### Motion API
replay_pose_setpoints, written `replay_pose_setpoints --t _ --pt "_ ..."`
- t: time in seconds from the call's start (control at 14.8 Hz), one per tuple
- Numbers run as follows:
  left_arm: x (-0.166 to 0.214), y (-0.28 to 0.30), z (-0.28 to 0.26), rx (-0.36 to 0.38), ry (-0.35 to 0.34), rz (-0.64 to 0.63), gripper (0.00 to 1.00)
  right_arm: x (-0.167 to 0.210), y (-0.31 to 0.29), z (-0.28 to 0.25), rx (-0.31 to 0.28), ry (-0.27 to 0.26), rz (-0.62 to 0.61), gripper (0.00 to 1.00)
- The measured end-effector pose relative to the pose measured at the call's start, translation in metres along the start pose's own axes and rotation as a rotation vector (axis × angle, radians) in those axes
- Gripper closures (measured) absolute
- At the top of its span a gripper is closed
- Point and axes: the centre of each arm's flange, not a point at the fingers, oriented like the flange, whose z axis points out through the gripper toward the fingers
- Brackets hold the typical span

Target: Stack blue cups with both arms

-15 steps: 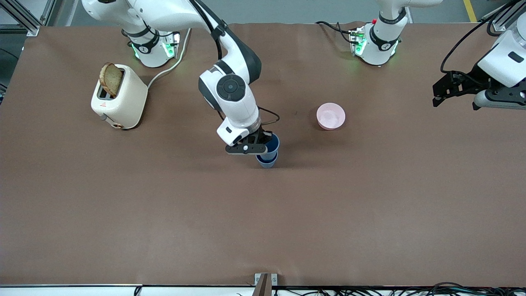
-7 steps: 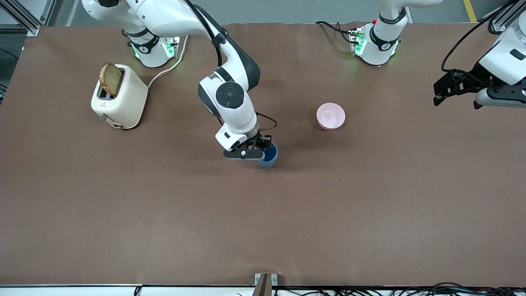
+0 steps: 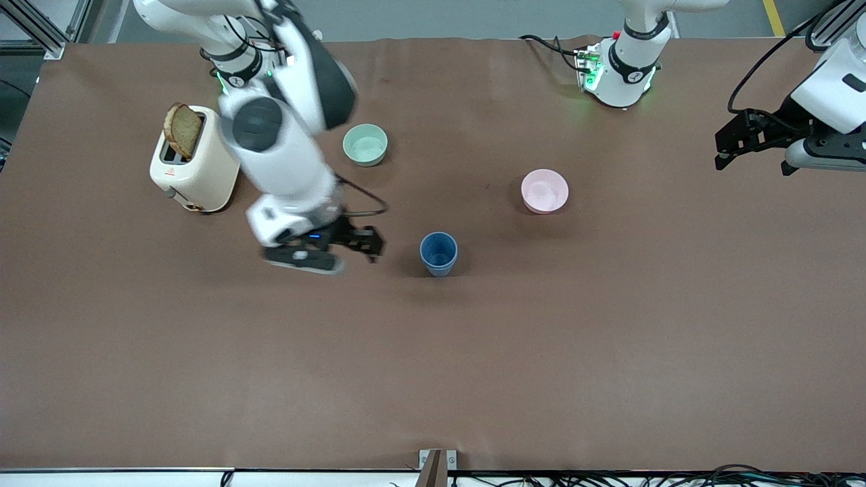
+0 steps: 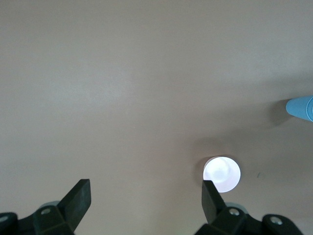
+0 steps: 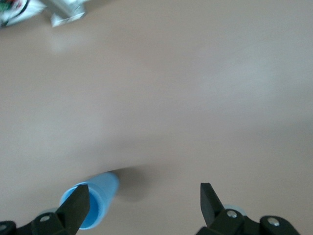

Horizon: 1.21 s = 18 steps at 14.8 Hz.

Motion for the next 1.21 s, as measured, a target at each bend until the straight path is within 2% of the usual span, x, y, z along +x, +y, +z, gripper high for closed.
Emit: replay_pose_setpoints --t 0.27,0.47,0.67,0.94,1.08,1.21 --pt "-0.002 0.000 0.001 0.000 -0.013 0.001 0.00 0.041 0.114 -0.067 -0.090 0.007 0.000 0.00" --pt "-0.003 0.000 0.000 0.000 -0.016 0.001 0.00 0.052 0.197 -0.100 -0.116 -0.034 -0.025 0.00" --pt "-0.005 -0.001 -0.002 0.001 -0.019 -0.002 0.00 0.051 0.276 -0.138 -0.128 -0.078 -0.017 0.00" --pt "-0.006 0.000 -0.001 0.001 -0.030 0.000 0.00 0.039 0.359 -0.179 -0.123 -0.107 -0.046 0.00" --pt "-0.008 0.000 0.001 0.001 -0.045 0.000 0.00 0.033 0.376 -0.202 -0.119 -0.101 -0.069 0.00" --pt "-0.008 0.000 0.002 0.001 -0.049 -0.001 0.00 0.030 0.379 -0.232 -0.122 -0.061 -0.079 0.00"
